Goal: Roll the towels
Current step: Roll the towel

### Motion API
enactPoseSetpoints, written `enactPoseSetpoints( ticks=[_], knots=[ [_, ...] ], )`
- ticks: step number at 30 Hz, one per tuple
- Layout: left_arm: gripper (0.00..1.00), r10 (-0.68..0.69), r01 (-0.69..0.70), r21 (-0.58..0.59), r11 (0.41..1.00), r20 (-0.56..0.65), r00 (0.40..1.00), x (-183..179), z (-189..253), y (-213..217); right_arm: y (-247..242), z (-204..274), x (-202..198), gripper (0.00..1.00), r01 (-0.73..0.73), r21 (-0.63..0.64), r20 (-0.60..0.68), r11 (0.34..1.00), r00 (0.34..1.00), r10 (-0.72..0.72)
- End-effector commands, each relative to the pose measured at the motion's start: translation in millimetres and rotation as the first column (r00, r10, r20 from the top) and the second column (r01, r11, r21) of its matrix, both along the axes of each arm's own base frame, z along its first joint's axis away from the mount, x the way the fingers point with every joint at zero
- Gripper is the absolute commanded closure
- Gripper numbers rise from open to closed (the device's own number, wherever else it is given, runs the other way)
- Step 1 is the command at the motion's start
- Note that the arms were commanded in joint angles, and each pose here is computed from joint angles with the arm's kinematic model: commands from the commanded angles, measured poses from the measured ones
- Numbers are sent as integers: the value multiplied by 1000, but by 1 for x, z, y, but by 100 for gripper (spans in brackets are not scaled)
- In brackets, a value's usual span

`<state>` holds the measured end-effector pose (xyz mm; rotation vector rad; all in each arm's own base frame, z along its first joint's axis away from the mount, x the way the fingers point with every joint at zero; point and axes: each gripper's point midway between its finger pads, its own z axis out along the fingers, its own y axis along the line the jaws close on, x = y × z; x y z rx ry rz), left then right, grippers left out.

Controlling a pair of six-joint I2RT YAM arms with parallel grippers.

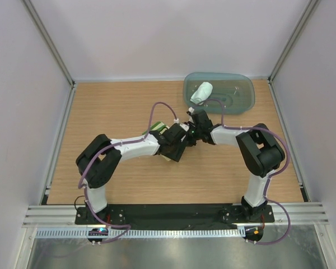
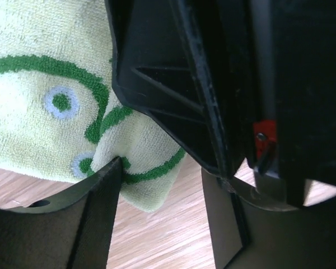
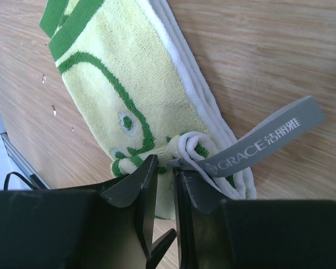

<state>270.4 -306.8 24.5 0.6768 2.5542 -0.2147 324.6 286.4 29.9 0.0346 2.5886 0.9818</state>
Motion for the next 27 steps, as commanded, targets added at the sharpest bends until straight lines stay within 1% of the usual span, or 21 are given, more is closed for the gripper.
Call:
enactPoseSetpoints(
  ticks=[1,2,4,5,6,9,13,15,16,17,19,20,22,26,27],
  knots=[
    [42,106,-99,64,993,-103,989,-8,-33,35,-17,-29,-14,75,-11,-116,-58,993,998,4],
    [43,120,-114,59,992,-110,987,-5,-34,38,-19,-29,-13,75,-8,-117,-61,993,998,1],
    [52,120,-114,54,992,-123,985,-5,-36,39,-17,-26,-11,75,-13,-105,-65,994,998,6],
    [58,116,-109,61,992,-135,984,-7,-38,39,-17,-26,-10,75,-16,-105,-66,994,998,9],
    [69,112,-103,64,993,-146,983,-6,-40,37,-16,-22,-6,75,-15,-97,-60,995,998,9],
    [82,110,-99,77,992,-164,980,-8,-43,36,-20,-17,2,74,-15,-105,-51,994,999,10],
    [90,110,-99,73,992,-176,978,-9,-42,34,-31,-4,13,72,-4,-114,-34,994,999,1],
    [94,119,-107,74,992,-194,974,-12,-40,34,-35,6,19,68,2,-113,-14,994,1000,-4],
    [95,136,-126,57,990,-207,969,-14,-35,31,-44,11,22,65,19,-131,-12,991,1000,-20],
    [96,135,-131,36,991,-234,963,-19,-32,28,-46,19,27,58,18,-143,13,990,1000,-16],
    [98,180,-181,19,983,-261,948,-23,-23,24,-58,22,25,55,22,-182,3,983,1000,-22],
    [98,175,-187,-15,982,-287,942,-27,-14,18,-64,30,31,52,34,-212,37,977,999,-27],
    [99,171,-200,-54,978,-339,925,-36,-2,11,-76,33,27,50,43,-255,30,966,999,-36],
    [99,163,-242,-137,961,-425,890,-46,27,-9,-102,48,25,46,98,-333,70,938,994,-79],
    [99,162,-253,-150,956,-447,880,-48,31,-13,-106,61,24,46,113,-334,102,936,991,-83]
  ],
)
